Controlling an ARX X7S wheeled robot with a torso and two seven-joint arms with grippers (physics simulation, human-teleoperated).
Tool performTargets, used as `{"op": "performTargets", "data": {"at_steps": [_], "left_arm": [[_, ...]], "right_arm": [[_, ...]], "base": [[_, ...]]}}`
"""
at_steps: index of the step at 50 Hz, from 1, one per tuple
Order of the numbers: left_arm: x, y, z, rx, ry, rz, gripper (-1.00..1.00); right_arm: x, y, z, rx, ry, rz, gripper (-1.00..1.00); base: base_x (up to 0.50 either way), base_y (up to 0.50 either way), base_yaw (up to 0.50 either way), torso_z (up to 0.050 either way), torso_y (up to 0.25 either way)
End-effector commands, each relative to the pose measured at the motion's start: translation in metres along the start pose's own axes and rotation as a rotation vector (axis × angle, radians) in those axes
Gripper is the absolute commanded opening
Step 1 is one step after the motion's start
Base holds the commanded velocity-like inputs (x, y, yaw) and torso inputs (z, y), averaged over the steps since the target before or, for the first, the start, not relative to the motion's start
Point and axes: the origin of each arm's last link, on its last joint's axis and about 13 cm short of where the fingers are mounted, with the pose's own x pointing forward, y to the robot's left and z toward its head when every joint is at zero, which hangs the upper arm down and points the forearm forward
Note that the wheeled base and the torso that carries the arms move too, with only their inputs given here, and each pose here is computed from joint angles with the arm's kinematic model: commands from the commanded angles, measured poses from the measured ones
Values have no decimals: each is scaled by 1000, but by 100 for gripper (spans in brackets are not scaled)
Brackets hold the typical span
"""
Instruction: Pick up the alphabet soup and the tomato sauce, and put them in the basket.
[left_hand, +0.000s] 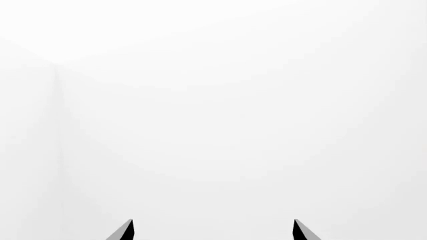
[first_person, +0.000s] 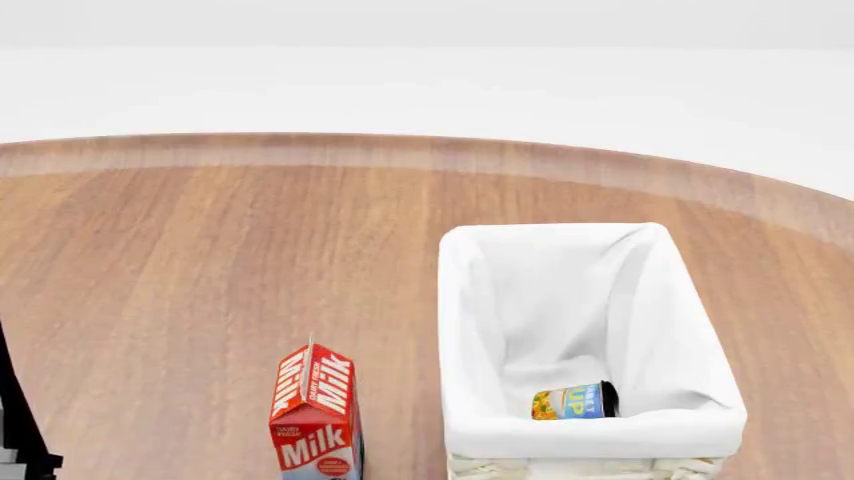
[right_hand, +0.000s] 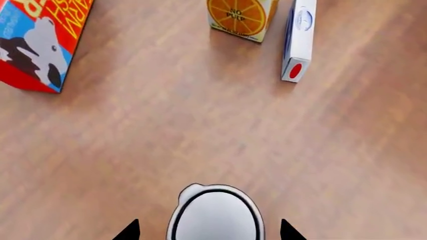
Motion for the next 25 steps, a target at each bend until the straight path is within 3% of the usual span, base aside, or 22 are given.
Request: {"op": "performTargets", "data": {"at_steps": [1, 25], "left_arm": [[0, 0, 0, 0, -1, 0, 100], [-1, 0, -1, -1, 2, 0, 100]], "right_arm": [[5, -1, -3, 10, 4, 1, 100], [15, 1, -10, 29, 20, 13, 100]], "base": [[0, 0, 0, 0, 0], [0, 0, 0, 0, 0]]}}
